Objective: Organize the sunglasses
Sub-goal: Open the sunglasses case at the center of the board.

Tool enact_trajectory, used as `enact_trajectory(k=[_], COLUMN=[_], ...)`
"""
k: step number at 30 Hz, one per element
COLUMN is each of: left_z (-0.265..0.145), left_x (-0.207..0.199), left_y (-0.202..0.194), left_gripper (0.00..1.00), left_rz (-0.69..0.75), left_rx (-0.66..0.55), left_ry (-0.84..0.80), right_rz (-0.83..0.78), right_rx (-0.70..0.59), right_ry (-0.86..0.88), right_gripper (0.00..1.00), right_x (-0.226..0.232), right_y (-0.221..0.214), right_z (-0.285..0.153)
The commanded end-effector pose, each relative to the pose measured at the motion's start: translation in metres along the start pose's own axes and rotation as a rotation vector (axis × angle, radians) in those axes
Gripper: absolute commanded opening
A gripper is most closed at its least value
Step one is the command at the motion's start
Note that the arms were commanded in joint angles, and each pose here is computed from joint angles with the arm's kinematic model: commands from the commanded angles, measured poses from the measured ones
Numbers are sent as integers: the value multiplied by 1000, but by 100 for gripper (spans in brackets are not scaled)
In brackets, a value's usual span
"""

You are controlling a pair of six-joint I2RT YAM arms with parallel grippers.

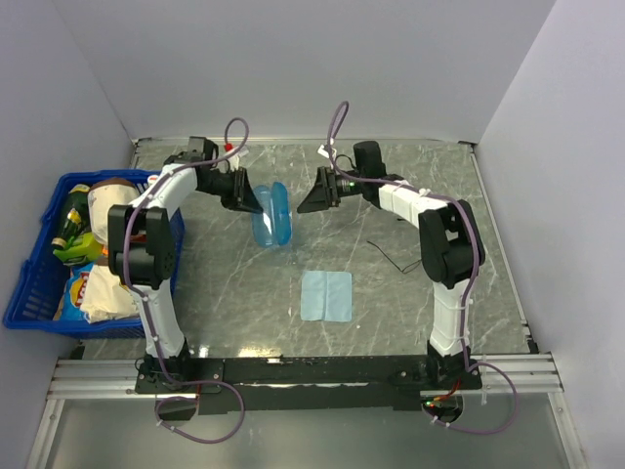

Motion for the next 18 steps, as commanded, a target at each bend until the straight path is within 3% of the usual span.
enact_trajectory(k=[1, 6, 13, 18], left_z=[-23, -23, -2, 3], left_x=[23, 42, 37, 37], left_y=[24, 25, 12, 8], left_gripper=[1, 1, 1, 1], left_rz=[-12, -39, -47, -43], left_rx=[-62, -49, 49, 50], left_ry=[246, 393, 374, 388], right_rz=[44, 44, 10, 19], right_rx=[-10, -63, -72, -78], right_ry=[-189, -261, -341, -326], right_gripper=[95, 95, 94, 94], right_x=[-33, -38, -34, -28], right_y=[-8, -7, -11, -12], right_z=[-10, 1, 22, 25])
Point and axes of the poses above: each gripper's point midway between its finger pads, its own z axis out along the fingers, its own x axis along the line the jaws close on, y = z × x, the point moved 2 cm from there along -z, back along the fingers, and after that the axes turned 8 degrees about z, right-handed, at the moved point
